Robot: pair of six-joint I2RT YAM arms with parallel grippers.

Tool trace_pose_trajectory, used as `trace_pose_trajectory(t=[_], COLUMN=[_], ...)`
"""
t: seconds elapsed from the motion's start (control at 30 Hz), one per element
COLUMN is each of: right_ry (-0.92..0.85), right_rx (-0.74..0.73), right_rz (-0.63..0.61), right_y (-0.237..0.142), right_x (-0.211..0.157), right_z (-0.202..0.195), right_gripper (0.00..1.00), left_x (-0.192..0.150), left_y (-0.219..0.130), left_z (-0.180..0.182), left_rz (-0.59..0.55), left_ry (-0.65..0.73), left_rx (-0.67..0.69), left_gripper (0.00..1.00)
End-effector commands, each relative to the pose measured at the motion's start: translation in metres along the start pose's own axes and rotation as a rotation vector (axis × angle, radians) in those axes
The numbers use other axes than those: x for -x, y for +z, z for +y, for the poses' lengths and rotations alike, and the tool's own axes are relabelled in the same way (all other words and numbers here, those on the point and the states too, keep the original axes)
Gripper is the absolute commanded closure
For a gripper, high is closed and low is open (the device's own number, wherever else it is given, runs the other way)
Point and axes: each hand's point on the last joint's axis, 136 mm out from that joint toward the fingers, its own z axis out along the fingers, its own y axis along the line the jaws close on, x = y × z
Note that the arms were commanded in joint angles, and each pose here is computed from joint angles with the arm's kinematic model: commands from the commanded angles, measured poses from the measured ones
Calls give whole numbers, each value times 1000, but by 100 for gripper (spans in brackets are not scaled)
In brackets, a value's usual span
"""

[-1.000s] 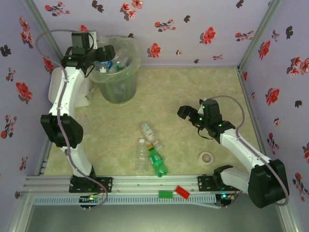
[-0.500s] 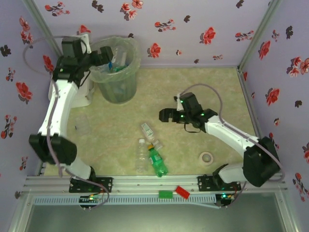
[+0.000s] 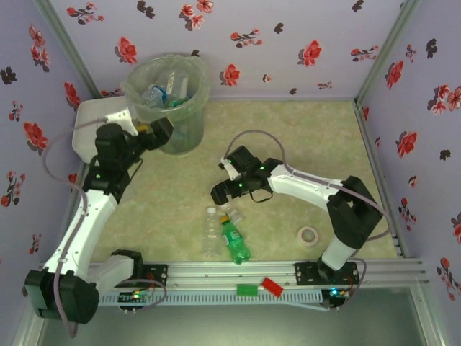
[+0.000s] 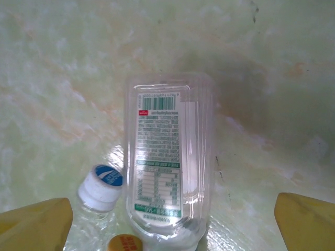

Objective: Put the plastic bottles in the bin

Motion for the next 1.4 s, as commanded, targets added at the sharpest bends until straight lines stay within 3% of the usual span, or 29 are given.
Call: trace_pose_trajectory(t=[0.0,0.13,0.3,0.47,0.77,1.07,1.37], right_ry=[-58,-69,-62,-54,16,229,495], right_rx=[-88,-124,-172,-329,-339,-192,34], right_rz=[36,55,49,38,-1,-258,-561], right_y=[11,27,41,45,46,-21,-101], right_x=[4,6,14,19,30,73,114], right_z=[-5,-7,-14,-42,-49,-53,-76], right_gripper=[1,3,9,19,44,49,48], left_x=[-21,-59,-78,-90,-99,-103,-151], left_y=[-4,-2,0,8,16,14,36], left_z=[13,31,31,21,15,-9,-85], left_rz=[-8,18,-4,33,80,89,147], left_ry=[-89,-179,-205,-178,-139,-105,-92], left_rx=[-1,-3,-8,-19,-15,-83,-266], left_gripper=[0,0,0,0,0,0,0])
